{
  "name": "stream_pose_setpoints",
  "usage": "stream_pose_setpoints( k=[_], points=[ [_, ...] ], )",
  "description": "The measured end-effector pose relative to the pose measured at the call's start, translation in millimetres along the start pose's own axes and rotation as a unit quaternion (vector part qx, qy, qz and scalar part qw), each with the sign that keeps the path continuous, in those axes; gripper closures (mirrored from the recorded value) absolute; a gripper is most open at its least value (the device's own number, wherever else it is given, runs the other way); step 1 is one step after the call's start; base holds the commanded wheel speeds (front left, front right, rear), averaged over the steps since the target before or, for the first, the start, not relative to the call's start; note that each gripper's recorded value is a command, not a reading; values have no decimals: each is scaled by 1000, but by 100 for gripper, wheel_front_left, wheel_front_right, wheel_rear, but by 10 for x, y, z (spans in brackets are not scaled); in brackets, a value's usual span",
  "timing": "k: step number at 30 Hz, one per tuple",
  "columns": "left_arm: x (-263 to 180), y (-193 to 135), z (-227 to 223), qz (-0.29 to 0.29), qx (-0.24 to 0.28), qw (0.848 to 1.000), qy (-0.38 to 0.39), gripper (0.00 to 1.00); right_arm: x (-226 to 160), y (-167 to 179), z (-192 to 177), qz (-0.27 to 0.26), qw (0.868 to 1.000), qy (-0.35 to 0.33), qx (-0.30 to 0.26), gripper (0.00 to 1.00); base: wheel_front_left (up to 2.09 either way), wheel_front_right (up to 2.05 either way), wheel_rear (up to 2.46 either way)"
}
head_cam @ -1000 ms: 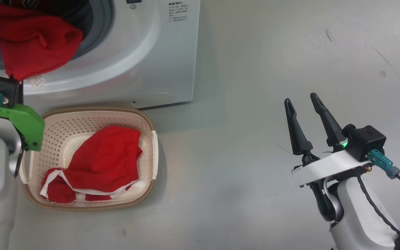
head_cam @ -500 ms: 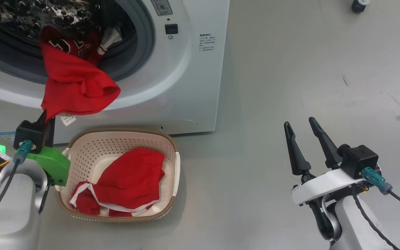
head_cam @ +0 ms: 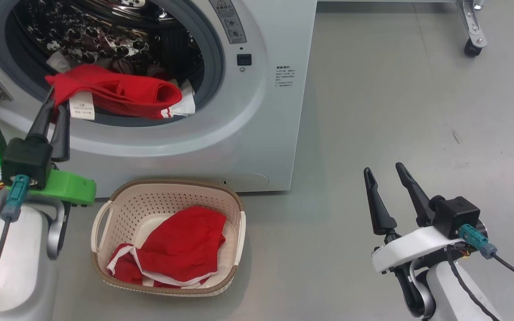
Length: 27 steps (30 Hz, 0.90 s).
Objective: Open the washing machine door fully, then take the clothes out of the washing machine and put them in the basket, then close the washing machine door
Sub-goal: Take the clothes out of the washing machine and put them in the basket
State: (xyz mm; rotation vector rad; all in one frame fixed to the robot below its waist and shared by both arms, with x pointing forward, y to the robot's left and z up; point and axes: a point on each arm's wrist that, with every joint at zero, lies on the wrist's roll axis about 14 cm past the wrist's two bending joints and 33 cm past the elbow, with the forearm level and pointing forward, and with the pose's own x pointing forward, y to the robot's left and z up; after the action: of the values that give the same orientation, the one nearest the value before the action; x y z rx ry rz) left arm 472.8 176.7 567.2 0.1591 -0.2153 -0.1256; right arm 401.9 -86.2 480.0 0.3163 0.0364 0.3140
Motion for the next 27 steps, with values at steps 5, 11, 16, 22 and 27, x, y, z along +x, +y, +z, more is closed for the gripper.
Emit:
stream_pose_setpoints(
  k=[5, 11, 16, 22, 27],
  points=[
    [-4, 56, 527, 18, 3, 996, -84, 100, -3, 23, 11, 3, 1000, -1, -1, 0, 0, 0, 0],
    [-77, 121, 735, 40, -2, 992, -120, 100, -18, 13, 3, 1, 1000, 0, 0, 0, 0, 0, 0],
    [-89, 108, 971, 43, -10, 986, -159, 100, -36, 11, -10, 0, 1000, 2, 1, 0, 0, 0, 0],
    [-173, 24, 709, 36, -21, 992, -122, 100, -56, -22, -8, -6, 1000, 1, 4, 0, 0, 0, 0],
    [-313, -93, 218, 23, -35, 998, -47, 100, -71, -44, -14, -10, 1000, 2, 5, 0, 0, 0, 0]
  ],
)
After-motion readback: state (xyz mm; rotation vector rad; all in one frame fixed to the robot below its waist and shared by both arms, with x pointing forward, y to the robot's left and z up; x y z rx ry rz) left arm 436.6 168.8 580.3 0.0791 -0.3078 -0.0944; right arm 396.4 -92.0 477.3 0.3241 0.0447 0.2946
